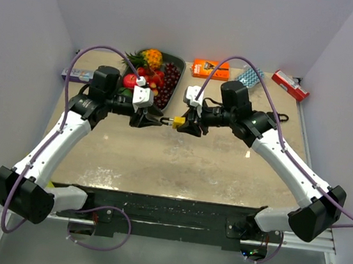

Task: Lock with the key
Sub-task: Lock the lock.

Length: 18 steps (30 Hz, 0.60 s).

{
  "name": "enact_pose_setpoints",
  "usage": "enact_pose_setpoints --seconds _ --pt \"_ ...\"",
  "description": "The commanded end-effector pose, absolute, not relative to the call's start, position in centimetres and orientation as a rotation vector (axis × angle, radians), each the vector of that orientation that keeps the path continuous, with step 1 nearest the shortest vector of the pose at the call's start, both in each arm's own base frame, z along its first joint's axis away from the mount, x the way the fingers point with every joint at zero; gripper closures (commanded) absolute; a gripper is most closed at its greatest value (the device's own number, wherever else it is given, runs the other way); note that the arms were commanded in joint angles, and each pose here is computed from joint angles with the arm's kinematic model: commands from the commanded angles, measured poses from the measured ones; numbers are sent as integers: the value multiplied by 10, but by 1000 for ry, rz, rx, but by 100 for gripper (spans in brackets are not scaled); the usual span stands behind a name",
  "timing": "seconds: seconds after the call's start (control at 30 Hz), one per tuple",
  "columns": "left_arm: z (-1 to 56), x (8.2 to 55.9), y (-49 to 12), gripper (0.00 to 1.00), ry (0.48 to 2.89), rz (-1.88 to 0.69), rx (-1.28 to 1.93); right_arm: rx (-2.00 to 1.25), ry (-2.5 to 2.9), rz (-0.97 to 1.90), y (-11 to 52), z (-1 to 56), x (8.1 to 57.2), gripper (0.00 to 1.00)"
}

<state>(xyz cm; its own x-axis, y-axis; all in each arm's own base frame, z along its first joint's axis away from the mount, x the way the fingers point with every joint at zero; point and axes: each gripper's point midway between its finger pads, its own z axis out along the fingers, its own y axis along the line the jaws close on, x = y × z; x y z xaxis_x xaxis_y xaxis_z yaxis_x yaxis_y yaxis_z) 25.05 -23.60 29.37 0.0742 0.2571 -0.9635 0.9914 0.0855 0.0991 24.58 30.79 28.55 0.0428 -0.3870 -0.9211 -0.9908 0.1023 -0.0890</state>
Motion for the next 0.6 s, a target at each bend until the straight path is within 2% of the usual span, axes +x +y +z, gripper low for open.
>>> enact_pose_setpoints --seconds 0.0,0.47,0.57 --pt "295 251 -228 58 1312 -799 1409 -1427 1387 845 314 309 248 100" --pt "295 246 -240 58 1320 -833 1386 -1442 1361 832 316 312 248 100" --pt "291 247 -241 64 1335 -828 1384 -1446 1355 834 318 312 247 100"
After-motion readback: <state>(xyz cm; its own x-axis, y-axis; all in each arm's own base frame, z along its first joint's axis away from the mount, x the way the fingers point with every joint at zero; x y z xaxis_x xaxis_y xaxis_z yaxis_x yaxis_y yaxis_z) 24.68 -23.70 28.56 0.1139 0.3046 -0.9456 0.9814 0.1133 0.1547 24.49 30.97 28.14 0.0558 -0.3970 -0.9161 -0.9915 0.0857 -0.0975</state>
